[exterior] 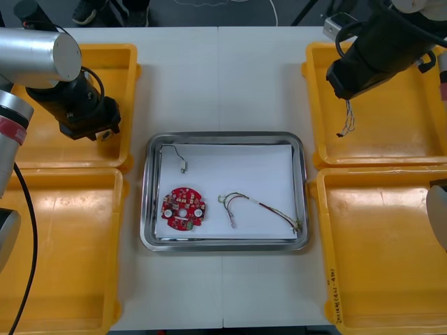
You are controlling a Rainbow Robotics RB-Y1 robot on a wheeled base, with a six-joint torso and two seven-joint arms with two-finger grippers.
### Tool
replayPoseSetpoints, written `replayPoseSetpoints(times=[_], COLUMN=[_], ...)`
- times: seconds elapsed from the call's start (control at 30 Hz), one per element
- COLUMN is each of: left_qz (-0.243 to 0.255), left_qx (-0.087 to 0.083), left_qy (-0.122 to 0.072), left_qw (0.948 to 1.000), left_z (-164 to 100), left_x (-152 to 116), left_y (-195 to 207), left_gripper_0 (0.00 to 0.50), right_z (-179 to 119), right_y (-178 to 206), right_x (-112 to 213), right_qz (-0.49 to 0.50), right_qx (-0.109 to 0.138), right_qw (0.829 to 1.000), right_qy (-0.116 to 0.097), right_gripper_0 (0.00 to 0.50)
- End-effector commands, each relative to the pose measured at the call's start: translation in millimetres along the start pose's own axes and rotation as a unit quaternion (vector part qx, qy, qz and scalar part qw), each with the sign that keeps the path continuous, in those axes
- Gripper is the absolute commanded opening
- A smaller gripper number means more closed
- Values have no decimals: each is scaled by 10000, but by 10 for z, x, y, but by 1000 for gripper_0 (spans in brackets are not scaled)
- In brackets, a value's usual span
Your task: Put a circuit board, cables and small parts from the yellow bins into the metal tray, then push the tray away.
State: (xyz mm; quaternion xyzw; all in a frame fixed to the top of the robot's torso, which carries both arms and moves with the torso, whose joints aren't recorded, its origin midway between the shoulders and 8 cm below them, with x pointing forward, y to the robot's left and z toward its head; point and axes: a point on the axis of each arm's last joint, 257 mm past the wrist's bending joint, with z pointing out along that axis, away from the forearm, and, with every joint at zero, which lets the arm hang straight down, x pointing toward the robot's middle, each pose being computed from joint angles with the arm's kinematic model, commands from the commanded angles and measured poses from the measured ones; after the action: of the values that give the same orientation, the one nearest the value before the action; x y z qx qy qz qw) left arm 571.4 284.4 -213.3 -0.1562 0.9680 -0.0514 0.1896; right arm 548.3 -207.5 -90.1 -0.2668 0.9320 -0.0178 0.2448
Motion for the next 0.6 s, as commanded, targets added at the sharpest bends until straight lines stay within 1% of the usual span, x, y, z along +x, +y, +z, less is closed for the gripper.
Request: replayPoseSetpoints(times=[0.03, 0.13, 0.23, 0.33, 0.43, 0.57, 0.6], left_qz=[583, 583, 585, 602, 612, 611, 611], left_qx=[113, 134, 154, 183, 187, 202, 206], left_qy=[-212, -215, -211, -219, -202, -182, -172], left_qw=[9980, 9980, 9979, 9978, 9977, 9978, 9978], left_z=[-35, 30, 69, 111, 165, 193, 193], left_x=[-100, -96, -95, -84, -48, -23, -17], left_y=[-192, -166, -152, -135, -105, -93, -95], left_gripper_0=[500, 500, 500, 500, 500, 500, 500], right_z=[-132, -176, -178, -147, -66, 49, 80], right_y=[231, 391, 530, 695, 824, 1015, 1062], right_x=[-6, -50, -74, -66, -19, -45, -39], right_qz=[-1135, -1450, -1856, -2374, -2677, -3102, -3207], right_qx=[-34, -158, -157, -91, -62, 18, 40], right_qw=[9933, 9888, 9819, 9709, 9634, 9506, 9471], right_qy=[-205, -324, -345, -295, -161, -140, -108], right_gripper_0=[0, 0, 0, 0, 0, 0, 0])
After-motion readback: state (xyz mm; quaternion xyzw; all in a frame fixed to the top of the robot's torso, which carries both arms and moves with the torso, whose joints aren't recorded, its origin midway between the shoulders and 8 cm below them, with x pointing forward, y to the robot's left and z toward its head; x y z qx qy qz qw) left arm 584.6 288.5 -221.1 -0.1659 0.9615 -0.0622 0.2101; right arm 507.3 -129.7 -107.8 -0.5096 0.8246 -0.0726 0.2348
